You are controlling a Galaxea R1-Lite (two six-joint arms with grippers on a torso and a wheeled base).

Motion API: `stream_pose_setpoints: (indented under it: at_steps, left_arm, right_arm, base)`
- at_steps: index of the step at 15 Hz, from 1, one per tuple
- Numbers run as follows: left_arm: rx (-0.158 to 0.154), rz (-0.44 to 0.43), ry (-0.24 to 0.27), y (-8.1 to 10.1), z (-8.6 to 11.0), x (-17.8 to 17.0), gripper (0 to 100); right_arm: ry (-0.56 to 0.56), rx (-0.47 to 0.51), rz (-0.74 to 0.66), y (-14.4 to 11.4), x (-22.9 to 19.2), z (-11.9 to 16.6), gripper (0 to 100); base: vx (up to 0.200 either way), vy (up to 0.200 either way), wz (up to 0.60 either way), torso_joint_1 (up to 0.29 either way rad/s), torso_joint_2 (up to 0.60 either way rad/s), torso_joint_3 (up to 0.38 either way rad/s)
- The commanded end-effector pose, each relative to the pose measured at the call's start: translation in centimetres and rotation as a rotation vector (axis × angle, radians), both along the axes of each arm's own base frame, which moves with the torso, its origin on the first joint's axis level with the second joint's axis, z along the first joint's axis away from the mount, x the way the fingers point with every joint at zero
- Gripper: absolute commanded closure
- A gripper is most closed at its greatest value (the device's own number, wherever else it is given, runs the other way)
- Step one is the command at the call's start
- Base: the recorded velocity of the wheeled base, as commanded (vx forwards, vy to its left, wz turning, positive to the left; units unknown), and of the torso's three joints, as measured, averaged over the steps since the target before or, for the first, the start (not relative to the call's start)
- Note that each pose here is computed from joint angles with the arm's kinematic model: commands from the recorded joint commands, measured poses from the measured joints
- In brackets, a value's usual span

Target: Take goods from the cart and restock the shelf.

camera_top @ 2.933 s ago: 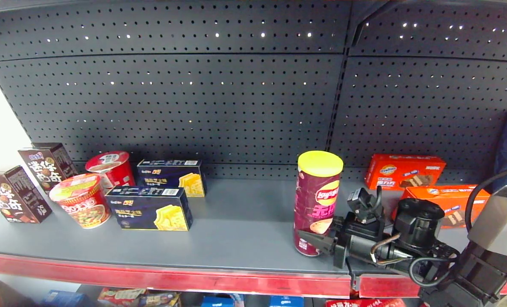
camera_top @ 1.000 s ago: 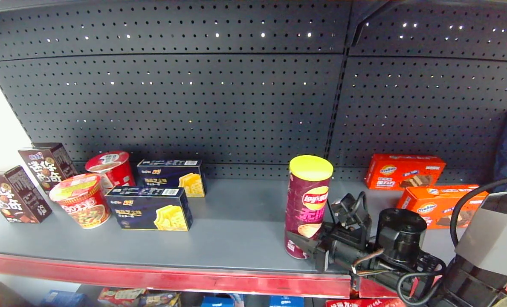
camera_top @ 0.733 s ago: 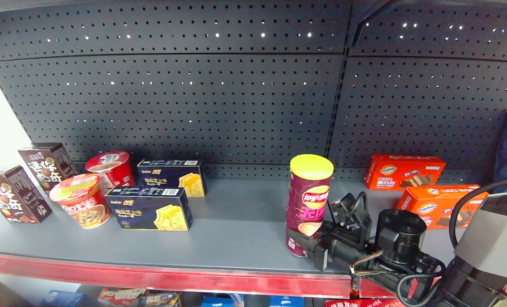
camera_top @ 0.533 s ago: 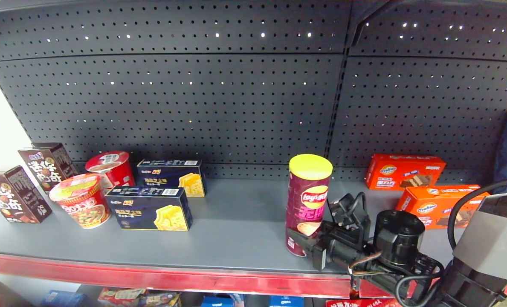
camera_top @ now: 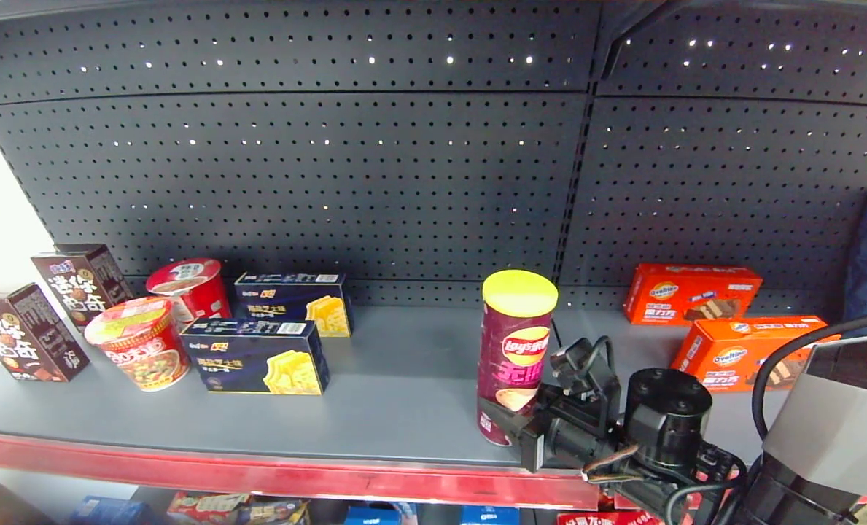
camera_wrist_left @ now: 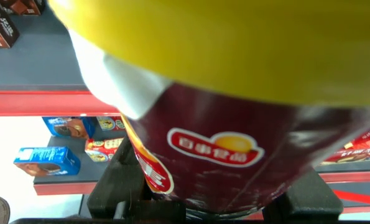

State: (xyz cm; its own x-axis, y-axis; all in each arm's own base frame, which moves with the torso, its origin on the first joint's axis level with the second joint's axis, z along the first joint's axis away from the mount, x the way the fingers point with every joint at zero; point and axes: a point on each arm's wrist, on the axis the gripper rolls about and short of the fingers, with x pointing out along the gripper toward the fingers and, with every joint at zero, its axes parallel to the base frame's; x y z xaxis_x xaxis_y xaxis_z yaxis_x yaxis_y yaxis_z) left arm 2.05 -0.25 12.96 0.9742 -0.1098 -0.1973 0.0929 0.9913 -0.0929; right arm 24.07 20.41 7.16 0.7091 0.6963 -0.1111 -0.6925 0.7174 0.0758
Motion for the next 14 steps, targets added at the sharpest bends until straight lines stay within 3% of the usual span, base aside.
stream_pose_setpoints:
  at_steps: [1,14]
  left_arm:
    - [0.0,0.0,0.001,0.0,-0.14,-0.04,100]
    - [-0.001,0.002,0.003,0.0,-0.23,-0.07,100]
  right_arm:
    - [0.004,-0.003,0.002,0.03,-0.04,-0.14,100]
    - [0.022,-0.029,-0.099,-0.85,0.3,-0.66,100]
  base:
    - [0.0,0.0,0.0,0.0,0.0,0.0]
    - [0.0,0.0,0.0,0.0,0.0,0.0]
